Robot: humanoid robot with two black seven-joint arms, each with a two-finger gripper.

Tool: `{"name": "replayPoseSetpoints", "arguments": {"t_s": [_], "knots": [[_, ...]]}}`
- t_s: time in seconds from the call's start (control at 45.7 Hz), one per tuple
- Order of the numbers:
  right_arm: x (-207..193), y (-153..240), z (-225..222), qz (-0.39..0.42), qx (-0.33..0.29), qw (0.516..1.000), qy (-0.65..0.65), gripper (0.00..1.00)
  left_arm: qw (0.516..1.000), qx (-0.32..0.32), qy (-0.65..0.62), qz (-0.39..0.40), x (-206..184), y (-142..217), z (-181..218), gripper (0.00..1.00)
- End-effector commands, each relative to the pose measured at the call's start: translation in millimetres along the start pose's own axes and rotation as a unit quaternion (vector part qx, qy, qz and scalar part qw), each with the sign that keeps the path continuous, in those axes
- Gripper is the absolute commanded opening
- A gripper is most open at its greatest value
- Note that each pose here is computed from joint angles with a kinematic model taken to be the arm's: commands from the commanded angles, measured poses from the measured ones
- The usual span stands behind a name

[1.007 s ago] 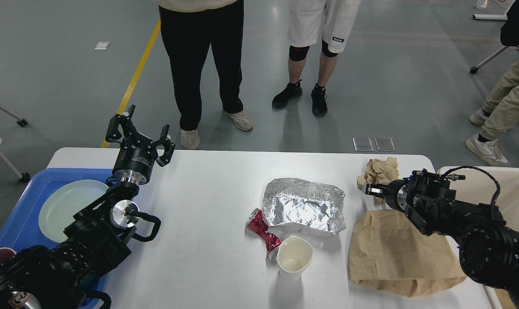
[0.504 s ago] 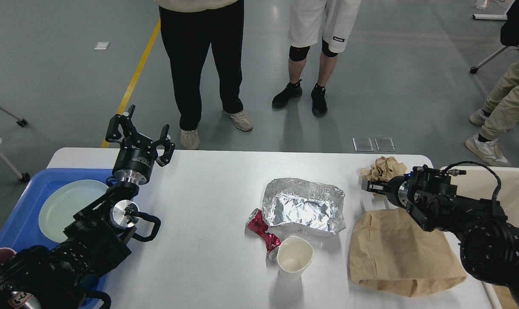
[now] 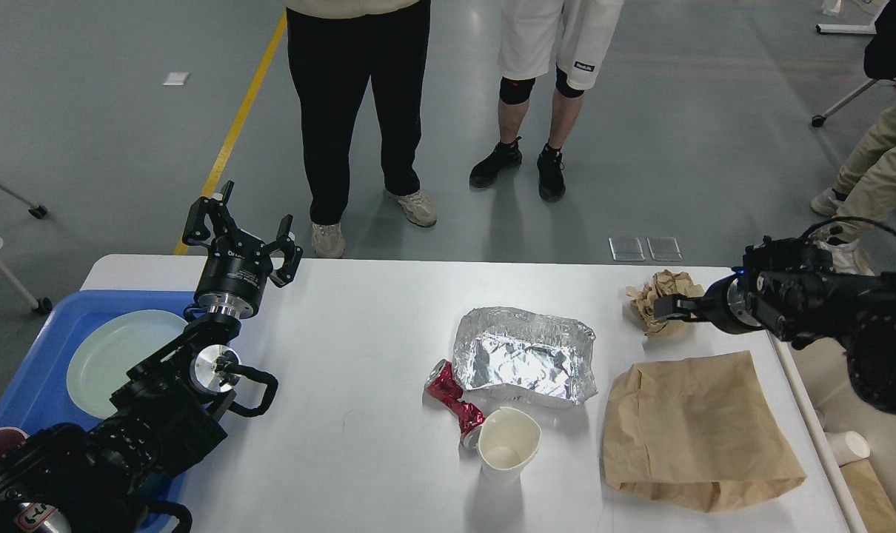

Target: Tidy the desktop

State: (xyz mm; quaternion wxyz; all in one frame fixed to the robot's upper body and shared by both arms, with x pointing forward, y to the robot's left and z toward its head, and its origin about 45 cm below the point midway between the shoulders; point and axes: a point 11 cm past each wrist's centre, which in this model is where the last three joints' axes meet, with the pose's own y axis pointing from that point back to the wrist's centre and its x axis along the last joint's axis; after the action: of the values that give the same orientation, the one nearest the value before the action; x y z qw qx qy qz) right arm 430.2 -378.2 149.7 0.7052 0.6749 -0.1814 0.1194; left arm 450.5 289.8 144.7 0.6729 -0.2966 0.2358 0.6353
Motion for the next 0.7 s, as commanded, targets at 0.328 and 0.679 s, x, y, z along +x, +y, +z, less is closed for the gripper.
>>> {"name": "replayPoseSetpoints", "arguments": {"t_s": [0.328, 0.679], "knots": [[98, 179, -52, -0.059, 0.028, 0.998, 0.007, 1.0, 1.0, 0.0, 0.0, 0.0, 0, 0, 0, 0.97], [112, 302, -148, -0.039, 0.034, 0.992, 0.119, 1.0, 1.0, 0.0, 0.0, 0.0, 0, 0, 0, 0.97]]}}
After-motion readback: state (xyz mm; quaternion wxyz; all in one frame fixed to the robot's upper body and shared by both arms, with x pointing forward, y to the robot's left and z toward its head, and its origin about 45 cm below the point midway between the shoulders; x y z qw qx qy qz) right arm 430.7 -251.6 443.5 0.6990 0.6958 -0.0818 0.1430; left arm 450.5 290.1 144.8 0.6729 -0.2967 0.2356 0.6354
